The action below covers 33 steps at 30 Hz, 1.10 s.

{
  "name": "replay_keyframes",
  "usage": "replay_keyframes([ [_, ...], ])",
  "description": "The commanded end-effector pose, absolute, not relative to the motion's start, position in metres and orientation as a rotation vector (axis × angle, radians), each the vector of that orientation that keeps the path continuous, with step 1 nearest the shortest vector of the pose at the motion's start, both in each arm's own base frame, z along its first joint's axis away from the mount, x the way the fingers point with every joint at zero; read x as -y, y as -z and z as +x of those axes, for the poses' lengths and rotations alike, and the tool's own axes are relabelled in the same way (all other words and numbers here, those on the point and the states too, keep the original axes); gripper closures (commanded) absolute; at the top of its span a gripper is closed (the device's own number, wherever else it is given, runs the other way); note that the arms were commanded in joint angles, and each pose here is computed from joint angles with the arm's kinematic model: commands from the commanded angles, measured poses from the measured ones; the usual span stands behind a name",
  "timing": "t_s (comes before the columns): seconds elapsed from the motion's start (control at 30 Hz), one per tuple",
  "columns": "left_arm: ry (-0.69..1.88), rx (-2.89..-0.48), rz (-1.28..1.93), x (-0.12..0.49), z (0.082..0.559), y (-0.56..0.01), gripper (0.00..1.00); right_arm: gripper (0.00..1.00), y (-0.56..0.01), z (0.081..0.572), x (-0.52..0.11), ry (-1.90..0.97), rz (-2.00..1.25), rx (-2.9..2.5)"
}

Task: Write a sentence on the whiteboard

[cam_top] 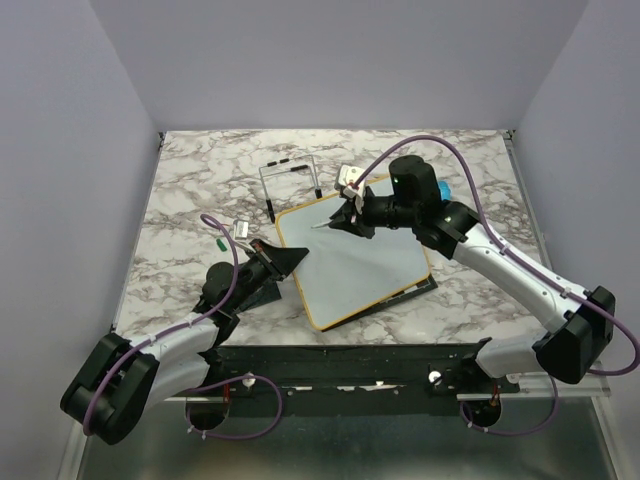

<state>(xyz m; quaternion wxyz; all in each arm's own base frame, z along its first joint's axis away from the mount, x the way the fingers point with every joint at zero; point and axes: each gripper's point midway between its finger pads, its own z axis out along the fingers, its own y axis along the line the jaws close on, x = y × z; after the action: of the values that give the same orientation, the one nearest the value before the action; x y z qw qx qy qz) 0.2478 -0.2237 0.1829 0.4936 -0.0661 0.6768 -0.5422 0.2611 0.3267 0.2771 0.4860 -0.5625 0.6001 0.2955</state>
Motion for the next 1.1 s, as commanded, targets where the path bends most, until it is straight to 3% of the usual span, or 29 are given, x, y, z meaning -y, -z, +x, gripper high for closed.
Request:
replay_keyframes([
  [0.0,1.228,-1.643,-0.081,0.222,0.250,-0.176,1.00,0.99,-0.280,0.265,-0.336,-0.728,-1.322,-1.459],
  [1.07,1.219,-1.613,-0.012,0.222,0.244,-0.179,1.00,1.00,-0.258,0.264,-0.346,-0.765,-1.302,-1.528],
])
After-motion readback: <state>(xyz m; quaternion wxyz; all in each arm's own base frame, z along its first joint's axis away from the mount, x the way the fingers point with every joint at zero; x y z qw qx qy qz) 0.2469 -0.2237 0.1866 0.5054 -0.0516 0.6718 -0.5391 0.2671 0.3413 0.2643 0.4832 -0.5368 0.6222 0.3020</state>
